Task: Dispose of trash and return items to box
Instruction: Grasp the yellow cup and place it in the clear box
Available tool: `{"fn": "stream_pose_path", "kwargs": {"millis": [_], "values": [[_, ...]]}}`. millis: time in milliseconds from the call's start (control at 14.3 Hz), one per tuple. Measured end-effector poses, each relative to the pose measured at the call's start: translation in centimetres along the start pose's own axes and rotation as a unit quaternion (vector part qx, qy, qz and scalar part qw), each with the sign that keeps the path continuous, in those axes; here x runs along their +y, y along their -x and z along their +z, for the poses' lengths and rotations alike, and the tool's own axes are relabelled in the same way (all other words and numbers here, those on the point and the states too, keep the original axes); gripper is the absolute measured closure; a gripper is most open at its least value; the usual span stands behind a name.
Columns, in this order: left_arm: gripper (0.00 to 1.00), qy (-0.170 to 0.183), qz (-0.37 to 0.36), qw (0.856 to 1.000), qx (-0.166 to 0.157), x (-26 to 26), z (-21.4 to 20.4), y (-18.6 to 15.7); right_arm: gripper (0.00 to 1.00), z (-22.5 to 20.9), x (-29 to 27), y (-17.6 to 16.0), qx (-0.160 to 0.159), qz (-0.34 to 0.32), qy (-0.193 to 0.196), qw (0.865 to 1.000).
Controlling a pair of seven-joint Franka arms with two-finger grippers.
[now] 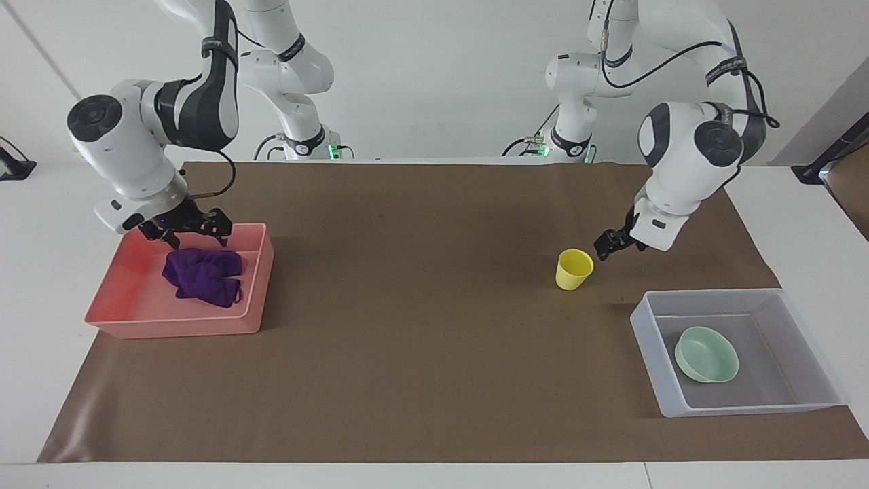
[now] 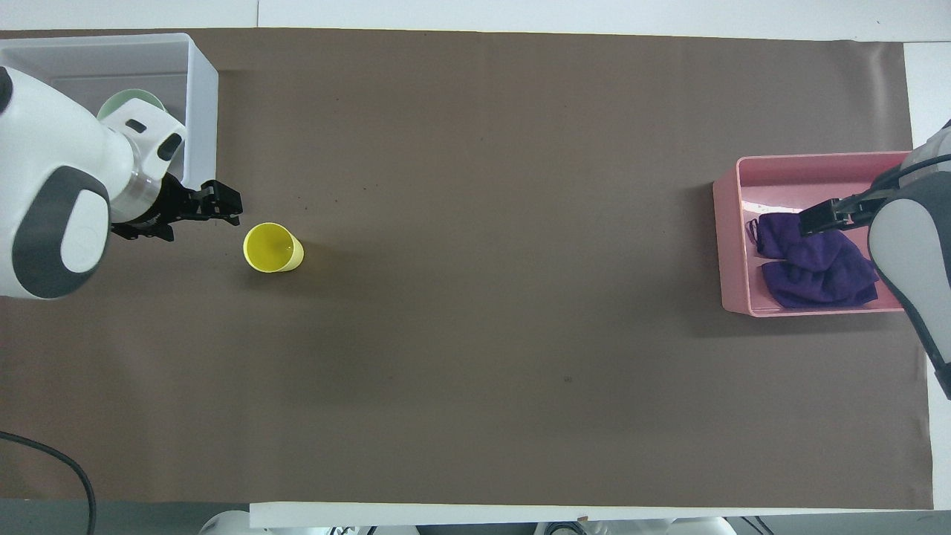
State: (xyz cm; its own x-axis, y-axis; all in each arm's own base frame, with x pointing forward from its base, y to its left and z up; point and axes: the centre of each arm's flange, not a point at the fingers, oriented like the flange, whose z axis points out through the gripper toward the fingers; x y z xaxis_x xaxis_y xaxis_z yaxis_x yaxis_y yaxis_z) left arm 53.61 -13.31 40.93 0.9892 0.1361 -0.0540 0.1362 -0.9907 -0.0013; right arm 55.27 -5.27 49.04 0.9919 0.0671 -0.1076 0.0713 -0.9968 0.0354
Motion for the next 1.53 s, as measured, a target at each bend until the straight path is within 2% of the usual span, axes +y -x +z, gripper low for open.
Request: {"fn": "stream_pose_path", "kwargs": {"millis": [140,279,349,419,628,767,837,977,1047,1186,1256,1395,1535], "values": [[0.00,0.003,-0.004,1.000,0.010,0.1,3.0,1.7,0.00,-3.2,-3.0,0.1,-0.006,-0.010,0.001,1.000],[0.05,0.002,-0.008,1.000,0.008,-0.2,4.8,2.5,0.00,-5.9,-4.4,0.6,-0.012,-0.020,0.002,1.000],[0.15,0.002,-0.010,1.000,0.009,-0.3,5.4,2.7,0.00,-7.1,-4.7,0.9,-0.016,-0.021,0.002,1.000],[0.30,0.005,-0.011,1.000,0.016,-0.4,5.7,2.8,0.00,-8.2,-4.8,1.3,-0.019,-0.022,0.001,1.000],[0.63,0.009,-0.014,1.000,0.024,-0.4,5.8,2.7,0.00,-10.9,-5.1,2.7,-0.035,-0.023,-0.019,0.999],[0.91,0.009,-0.015,1.000,0.024,-0.3,5.3,2.5,0.00,-12.5,-5.3,4.1,-0.034,-0.025,-0.029,0.999],[0.96,0.009,-0.018,1.000,0.022,0.1,3.9,2.2,0.00,-13.0,-5.4,4.8,-0.037,-0.026,-0.031,0.998],[0.96,0.016,-0.038,0.999,0.024,0.6,-1.5,0.7,0.00,-13.4,-5.4,5.6,-0.045,-0.029,-0.033,0.998],[0.96,0.029,-0.055,0.997,0.038,0.1,-4.6,-0.7,0.00,-13.4,-5.4,5.7,-0.046,-0.030,-0.033,0.998],[0.96,0.052,-0.098,0.991,0.074,-4.3,-9.6,-4.9,0.00,-13.2,-5.3,5.7,-0.048,-0.030,-0.034,0.998],[0.96,0.054,-0.102,0.989,0.089,-8.0,-10.6,-7.3,0.00,-13.2,-5.2,5.7,-0.048,-0.029,-0.034,0.998],[0.96,0.050,-0.105,0.988,0.098,-14.0,-9.5,-11.4,0.00,-13.1,-5.1,5.7,-0.048,-0.028,-0.034,0.998],[0.96,0.047,-0.113,0.986,0.114,-16.2,-6.3,-15.1,0.00,-13.1,-5.1,5.7,-0.048,-0.028,-0.034,0.998]]}}
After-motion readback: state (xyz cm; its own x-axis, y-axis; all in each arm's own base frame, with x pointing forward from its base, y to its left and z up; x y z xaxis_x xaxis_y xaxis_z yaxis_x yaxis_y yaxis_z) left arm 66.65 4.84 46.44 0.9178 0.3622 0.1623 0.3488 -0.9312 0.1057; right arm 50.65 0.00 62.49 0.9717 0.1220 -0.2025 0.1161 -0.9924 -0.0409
